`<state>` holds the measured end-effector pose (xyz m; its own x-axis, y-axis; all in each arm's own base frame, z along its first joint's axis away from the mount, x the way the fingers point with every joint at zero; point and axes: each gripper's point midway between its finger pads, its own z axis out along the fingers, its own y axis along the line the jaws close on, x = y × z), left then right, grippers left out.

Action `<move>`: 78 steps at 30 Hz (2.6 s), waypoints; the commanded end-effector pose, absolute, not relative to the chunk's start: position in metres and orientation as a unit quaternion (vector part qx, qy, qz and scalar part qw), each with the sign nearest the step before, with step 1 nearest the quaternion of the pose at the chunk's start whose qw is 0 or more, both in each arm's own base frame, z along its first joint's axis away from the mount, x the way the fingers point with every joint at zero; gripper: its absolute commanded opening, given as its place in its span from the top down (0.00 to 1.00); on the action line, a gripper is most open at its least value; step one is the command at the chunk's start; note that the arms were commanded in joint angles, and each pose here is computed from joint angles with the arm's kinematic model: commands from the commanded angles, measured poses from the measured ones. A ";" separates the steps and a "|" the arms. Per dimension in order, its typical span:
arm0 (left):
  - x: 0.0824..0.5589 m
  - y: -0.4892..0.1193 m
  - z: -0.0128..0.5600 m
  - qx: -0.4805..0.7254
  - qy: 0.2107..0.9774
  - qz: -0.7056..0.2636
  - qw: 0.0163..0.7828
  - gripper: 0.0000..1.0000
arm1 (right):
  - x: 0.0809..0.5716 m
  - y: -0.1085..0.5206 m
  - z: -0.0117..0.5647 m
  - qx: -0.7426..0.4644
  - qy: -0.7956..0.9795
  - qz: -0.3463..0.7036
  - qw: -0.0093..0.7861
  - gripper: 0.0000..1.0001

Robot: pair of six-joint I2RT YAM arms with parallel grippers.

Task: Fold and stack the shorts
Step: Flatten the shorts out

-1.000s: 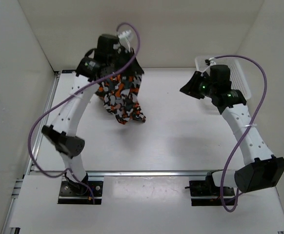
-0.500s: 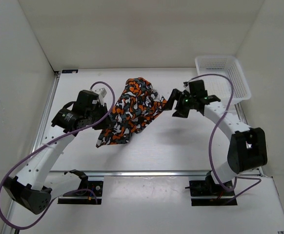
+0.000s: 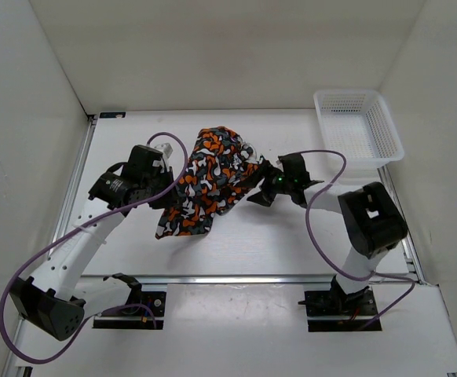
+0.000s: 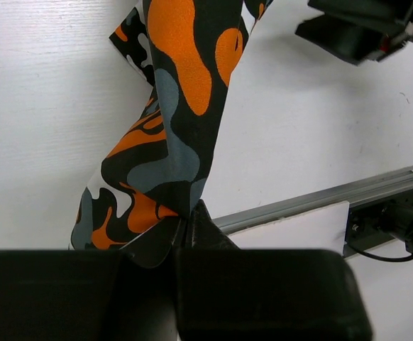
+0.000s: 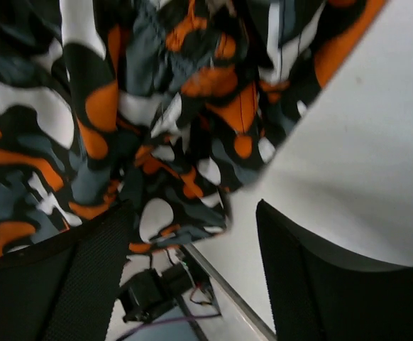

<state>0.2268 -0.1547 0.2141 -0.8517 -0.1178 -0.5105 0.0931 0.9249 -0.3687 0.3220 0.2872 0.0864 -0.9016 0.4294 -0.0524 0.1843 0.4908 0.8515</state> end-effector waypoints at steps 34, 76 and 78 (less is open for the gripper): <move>0.242 -0.134 0.236 -0.009 0.939 -0.153 0.309 0.89 | 0.443 0.296 0.164 0.167 0.811 0.489 0.273 1.00; 0.182 -0.153 0.101 -0.166 0.968 -0.150 0.109 0.45 | 0.209 0.078 0.117 0.225 0.908 0.170 0.309 1.00; 0.178 -0.152 0.091 -0.192 0.964 -0.155 0.101 0.19 | 0.211 0.078 0.119 0.220 0.909 0.169 0.310 1.00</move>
